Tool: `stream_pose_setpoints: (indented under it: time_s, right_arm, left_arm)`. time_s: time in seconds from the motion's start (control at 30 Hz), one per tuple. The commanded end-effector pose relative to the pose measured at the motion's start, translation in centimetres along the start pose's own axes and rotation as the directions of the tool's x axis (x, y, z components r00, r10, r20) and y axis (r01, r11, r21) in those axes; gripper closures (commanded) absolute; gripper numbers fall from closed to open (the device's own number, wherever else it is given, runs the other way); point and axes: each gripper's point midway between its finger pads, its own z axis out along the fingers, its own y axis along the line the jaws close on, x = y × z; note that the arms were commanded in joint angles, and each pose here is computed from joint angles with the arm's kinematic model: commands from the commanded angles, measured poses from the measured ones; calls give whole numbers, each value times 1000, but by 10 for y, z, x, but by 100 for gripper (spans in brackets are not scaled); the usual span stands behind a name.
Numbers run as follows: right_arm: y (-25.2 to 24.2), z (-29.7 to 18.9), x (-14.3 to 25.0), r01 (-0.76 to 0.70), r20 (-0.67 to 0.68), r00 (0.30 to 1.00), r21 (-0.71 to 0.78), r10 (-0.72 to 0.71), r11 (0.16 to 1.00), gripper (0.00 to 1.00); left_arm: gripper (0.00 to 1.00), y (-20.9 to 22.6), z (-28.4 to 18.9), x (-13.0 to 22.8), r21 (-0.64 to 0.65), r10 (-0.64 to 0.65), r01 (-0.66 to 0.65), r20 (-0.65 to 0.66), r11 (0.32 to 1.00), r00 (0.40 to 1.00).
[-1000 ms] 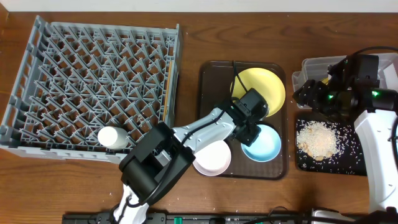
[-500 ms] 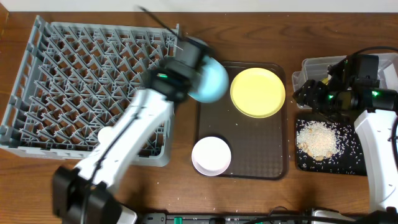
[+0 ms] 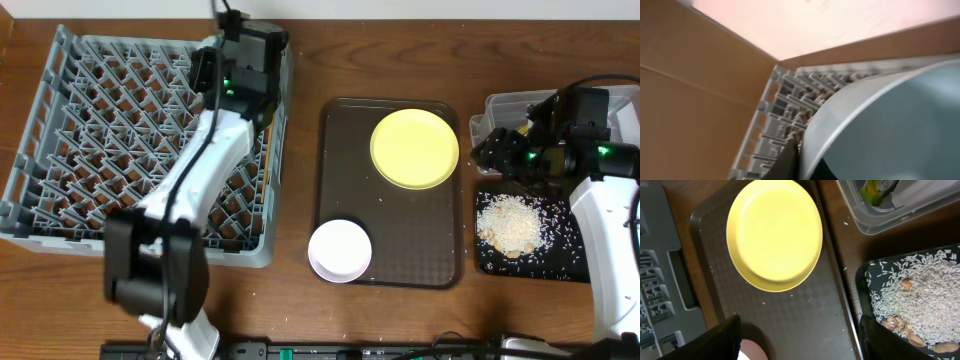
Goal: Sort waste into correct bins and load items into the dishwasher
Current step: 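Carry the light-blue bowl into the dish rack with left gripper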
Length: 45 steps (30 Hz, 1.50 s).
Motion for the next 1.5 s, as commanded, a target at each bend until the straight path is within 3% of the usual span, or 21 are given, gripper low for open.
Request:
stream_pose_setpoints:
  time_s: [0.0, 0.2, 0.67, 0.87, 1.17, 1.37, 1.47]
  right_arm:
    - [0, -1, -3, -2, 8, 1000, 1, 2, 1000, 28]
    - [0, -1, -4, -1, 10, 1000, 0, 1, 1000, 28]
    - [1, -1, -5, 1, 17, 1000, -2, -1, 1000, 28]
    - [1, -1, -5, 1, 17, 1000, -2, -1, 1000, 27]
    - [1, -1, -6, 2, 18, 1000, -3, -2, 1000, 27]
    - [1, -2, -5, 2, 18, 1000, -3, -2, 1000, 27]
    - [1, -1, -5, 1, 16, 1000, -2, -1, 1000, 27]
  left_arm:
    - [93, 3, 10, 11, -108, 103, -108, -55, 988, 993]
    - [92, -9, 23, 27, -182, 139, -157, -110, 971, 984]
    - [92, -63, 15, 48, -104, 268, -280, -112, 954, 957]
    - [76, -64, 0, 41, -142, 279, -291, -95, 946, 955]
    - [70, -85, -34, 25, -110, 299, -299, -14, 948, 954]
    - [71, -89, -38, 26, -101, 314, -313, -9, 944, 949]
    - [81, -86, -34, 30, -102, 333, -335, -29, 937, 942]
